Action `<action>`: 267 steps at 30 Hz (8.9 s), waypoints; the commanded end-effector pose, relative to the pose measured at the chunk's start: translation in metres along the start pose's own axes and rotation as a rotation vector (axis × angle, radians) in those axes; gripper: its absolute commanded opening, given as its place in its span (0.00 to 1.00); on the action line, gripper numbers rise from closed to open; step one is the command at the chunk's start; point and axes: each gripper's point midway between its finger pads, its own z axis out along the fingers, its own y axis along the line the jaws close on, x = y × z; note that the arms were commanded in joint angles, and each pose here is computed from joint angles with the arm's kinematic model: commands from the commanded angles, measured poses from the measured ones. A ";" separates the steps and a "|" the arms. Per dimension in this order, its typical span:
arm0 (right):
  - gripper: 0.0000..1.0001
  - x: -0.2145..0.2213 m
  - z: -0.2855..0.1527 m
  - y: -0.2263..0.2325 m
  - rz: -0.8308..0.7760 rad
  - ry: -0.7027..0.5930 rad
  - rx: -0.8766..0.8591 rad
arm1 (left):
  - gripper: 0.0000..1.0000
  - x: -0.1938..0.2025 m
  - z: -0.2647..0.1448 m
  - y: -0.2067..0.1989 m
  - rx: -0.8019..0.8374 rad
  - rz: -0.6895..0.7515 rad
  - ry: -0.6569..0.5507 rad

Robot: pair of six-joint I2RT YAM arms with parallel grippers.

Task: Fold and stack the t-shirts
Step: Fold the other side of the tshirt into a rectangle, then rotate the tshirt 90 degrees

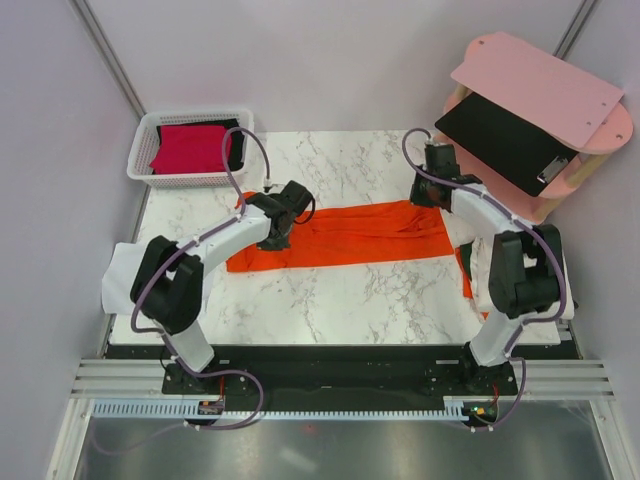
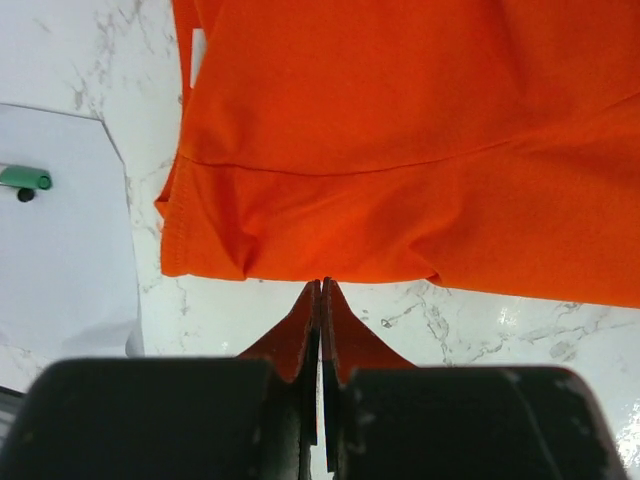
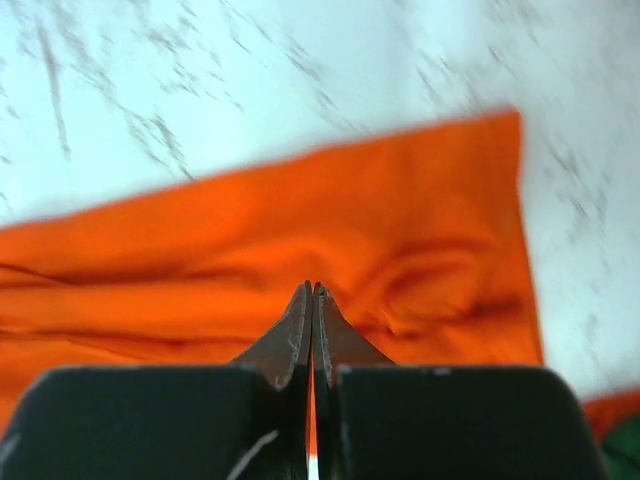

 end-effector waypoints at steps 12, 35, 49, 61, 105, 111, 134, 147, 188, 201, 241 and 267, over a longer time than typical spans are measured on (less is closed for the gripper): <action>0.00 0.011 0.054 0.007 -0.166 0.130 0.158 | 0.02 -0.008 0.046 -0.017 0.054 -0.120 0.093; 0.00 0.125 0.001 -0.026 -0.250 0.454 0.263 | 0.02 -0.060 0.117 -0.032 -0.035 0.001 0.163; 0.00 0.199 -0.087 0.070 -0.345 0.555 -0.102 | 0.02 -0.197 0.107 -0.083 0.221 -0.061 -0.068; 0.00 0.105 -0.058 0.063 -0.396 0.234 0.127 | 0.02 -0.119 -0.045 -0.056 0.548 -0.201 -0.136; 0.00 0.283 -0.071 0.168 -0.621 0.652 -0.208 | 0.02 -0.006 -0.027 0.004 0.479 -0.367 -0.014; 0.00 0.174 -0.049 0.175 -0.564 0.333 -0.082 | 0.02 0.002 -0.029 0.004 0.500 -0.345 -0.014; 0.00 0.017 0.099 0.256 -0.551 0.012 -0.227 | 0.02 0.034 -0.010 -0.006 0.525 -0.310 0.060; 0.00 -0.029 0.157 0.171 -0.446 -0.047 0.068 | 0.02 0.045 -0.018 -0.031 0.684 -0.263 0.087; 0.63 0.114 -0.128 0.068 0.017 0.059 -0.364 | 0.68 0.136 -0.048 -0.099 0.889 -0.243 0.192; 0.00 0.165 -0.123 0.137 -0.256 0.117 -0.374 | 0.56 0.153 -0.051 -0.098 0.915 -0.267 0.174; 0.00 0.192 -0.048 0.155 -0.522 0.213 -0.015 | 0.02 0.126 -0.047 -0.121 0.843 -0.223 0.133; 0.00 0.242 -0.093 0.168 -0.596 0.297 -0.055 | 0.02 0.138 -0.034 -0.116 0.792 -0.211 0.156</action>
